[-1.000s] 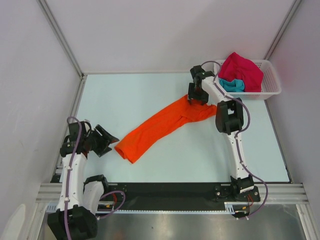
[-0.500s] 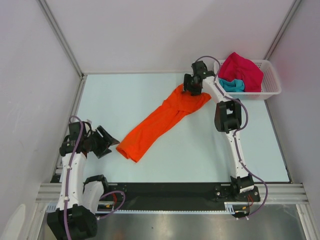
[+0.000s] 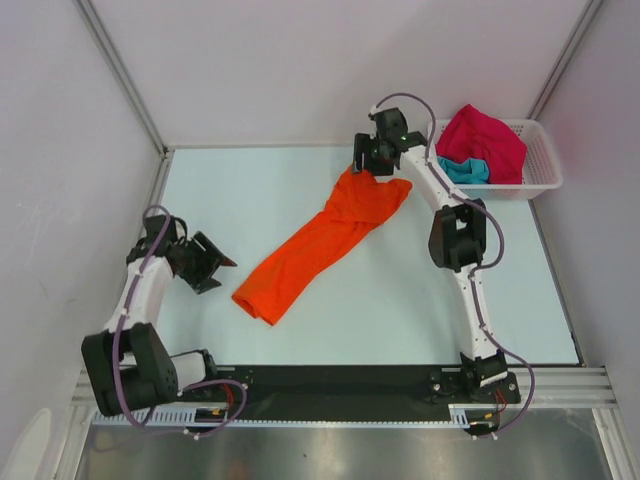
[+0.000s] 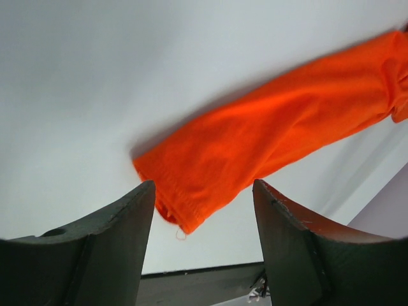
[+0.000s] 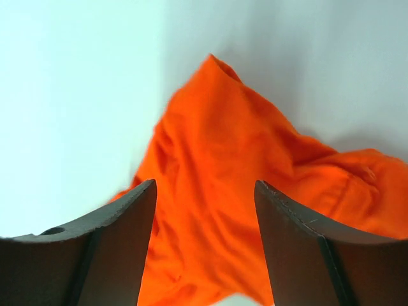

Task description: Fold and stack the t-shirts

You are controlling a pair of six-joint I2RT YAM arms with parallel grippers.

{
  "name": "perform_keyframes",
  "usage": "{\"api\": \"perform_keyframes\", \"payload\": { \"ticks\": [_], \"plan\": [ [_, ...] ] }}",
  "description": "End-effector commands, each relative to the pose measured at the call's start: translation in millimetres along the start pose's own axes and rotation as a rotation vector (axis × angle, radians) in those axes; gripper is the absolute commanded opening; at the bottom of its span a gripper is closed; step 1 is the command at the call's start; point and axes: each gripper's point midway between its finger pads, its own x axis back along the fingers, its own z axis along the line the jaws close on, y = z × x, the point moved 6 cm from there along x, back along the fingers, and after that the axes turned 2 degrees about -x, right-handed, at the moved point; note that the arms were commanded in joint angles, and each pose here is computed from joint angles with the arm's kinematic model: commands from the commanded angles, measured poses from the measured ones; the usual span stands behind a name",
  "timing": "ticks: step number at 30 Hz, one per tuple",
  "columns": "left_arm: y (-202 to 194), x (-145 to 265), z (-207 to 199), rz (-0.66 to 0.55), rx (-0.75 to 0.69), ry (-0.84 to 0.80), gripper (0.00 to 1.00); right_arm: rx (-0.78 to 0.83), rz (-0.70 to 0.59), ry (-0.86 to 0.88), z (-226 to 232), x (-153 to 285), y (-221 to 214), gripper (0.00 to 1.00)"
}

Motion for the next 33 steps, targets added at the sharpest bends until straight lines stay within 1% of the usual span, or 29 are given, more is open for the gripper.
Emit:
{"api": "perform_keyframes", "payload": {
  "ticks": [1, 2, 4, 6, 7, 10, 14, 16, 21, 24, 33],
  "plan": [
    [40, -8, -30, -0.079, -0.026, -0.039, 0.68, 0.105, -0.161, -0.018, 27, 76, 43, 0.68],
    [41, -15, -32, -0.059, -0.029, -0.029, 0.68, 0.110, -0.160, -0.040, 26, 81, 43, 0.68],
    [52, -19, -40, -0.081, -0.028, -0.028, 0.69, 0.116, -0.153, -0.041, 31, 90, 39, 0.69],
    [58, -31, -44, -0.071, -0.029, -0.009, 0.69, 0.121, -0.160, -0.029, 41, 103, 35, 0.69],
    [65, -32, -50, -0.077, -0.040, -0.015, 0.69, 0.122, -0.133, -0.037, 41, 100, 24, 0.69],
    [71, -59, -50, -0.010, -0.038, 0.028, 0.69, 0.129, -0.111, -0.029, 54, 106, 1, 0.70],
    [59, -82, -49, 0.077, -0.064, 0.035, 0.69, 0.122, -0.088, -0.005, 64, 114, -28, 0.70],
    [48, -86, -46, 0.110, -0.077, 0.039, 0.69, 0.109, -0.092, 0.000, 64, 116, -34, 0.71],
    [26, -83, -38, 0.126, -0.106, 0.047, 0.69, 0.100, -0.060, -0.014, 56, 118, -56, 0.71],
    [8, -80, -25, 0.154, -0.103, 0.063, 0.69, 0.103, -0.037, -0.031, 52, 114, -63, 0.71],
    [-25, -55, -9, 0.152, -0.094, 0.025, 0.68, 0.104, -0.029, -0.039, 49, 117, -69, 0.71]
  ]
}}
